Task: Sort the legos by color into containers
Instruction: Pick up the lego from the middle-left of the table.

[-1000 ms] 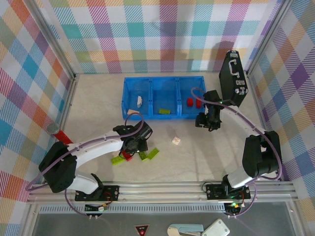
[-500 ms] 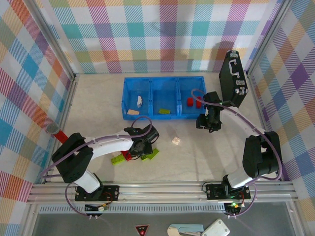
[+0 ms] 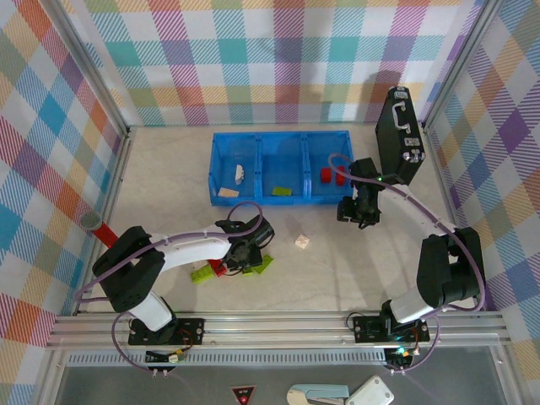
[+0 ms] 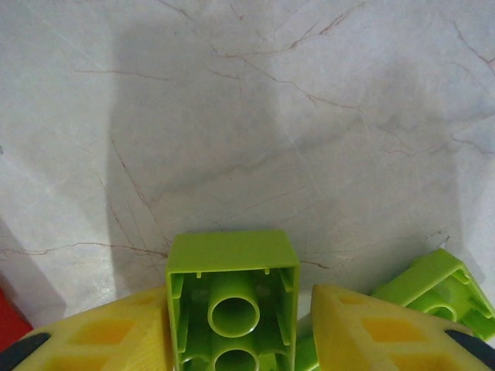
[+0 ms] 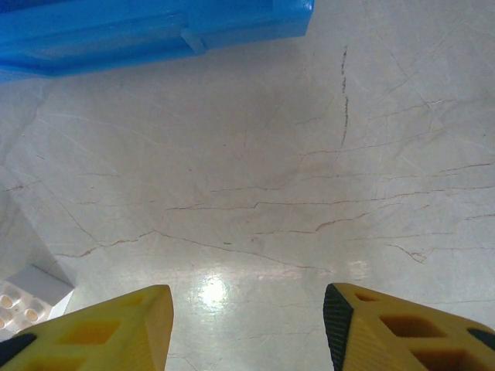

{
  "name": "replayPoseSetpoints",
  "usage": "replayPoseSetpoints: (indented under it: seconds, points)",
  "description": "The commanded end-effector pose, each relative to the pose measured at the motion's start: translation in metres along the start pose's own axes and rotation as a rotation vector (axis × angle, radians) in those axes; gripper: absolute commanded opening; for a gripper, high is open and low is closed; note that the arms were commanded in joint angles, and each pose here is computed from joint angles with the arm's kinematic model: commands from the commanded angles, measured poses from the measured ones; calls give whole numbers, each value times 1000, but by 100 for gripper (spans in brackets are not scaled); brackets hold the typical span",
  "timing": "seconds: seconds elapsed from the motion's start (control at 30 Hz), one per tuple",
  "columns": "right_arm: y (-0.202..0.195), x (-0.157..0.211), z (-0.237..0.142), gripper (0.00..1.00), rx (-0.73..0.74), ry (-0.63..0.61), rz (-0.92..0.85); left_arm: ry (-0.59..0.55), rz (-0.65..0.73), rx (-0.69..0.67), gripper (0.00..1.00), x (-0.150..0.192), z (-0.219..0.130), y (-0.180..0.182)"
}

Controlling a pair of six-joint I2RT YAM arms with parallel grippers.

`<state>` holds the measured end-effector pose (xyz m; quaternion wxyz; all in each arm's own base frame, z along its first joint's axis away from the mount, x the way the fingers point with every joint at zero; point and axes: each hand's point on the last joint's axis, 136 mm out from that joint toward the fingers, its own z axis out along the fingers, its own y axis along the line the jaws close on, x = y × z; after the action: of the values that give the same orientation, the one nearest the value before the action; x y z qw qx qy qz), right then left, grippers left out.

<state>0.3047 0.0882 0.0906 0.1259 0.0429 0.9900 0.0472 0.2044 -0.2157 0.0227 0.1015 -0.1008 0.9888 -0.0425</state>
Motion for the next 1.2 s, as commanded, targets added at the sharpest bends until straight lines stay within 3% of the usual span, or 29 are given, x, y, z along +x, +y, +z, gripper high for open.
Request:
replayPoseSetpoints:
  seconds: [0.0, 0.73, 1.17]
  points:
    - [-1, 2, -5, 55, 5, -11, -12, 15, 15, -20, 46, 7, 5, 3]
    - [-3, 7, -2, 55, 11, 2, -4, 43, 37, -33, 37, 16, 18, 7]
    - [-5, 11, -9, 55, 15, 1, 7, -19, 131, -58, 33, -4, -10, 1]
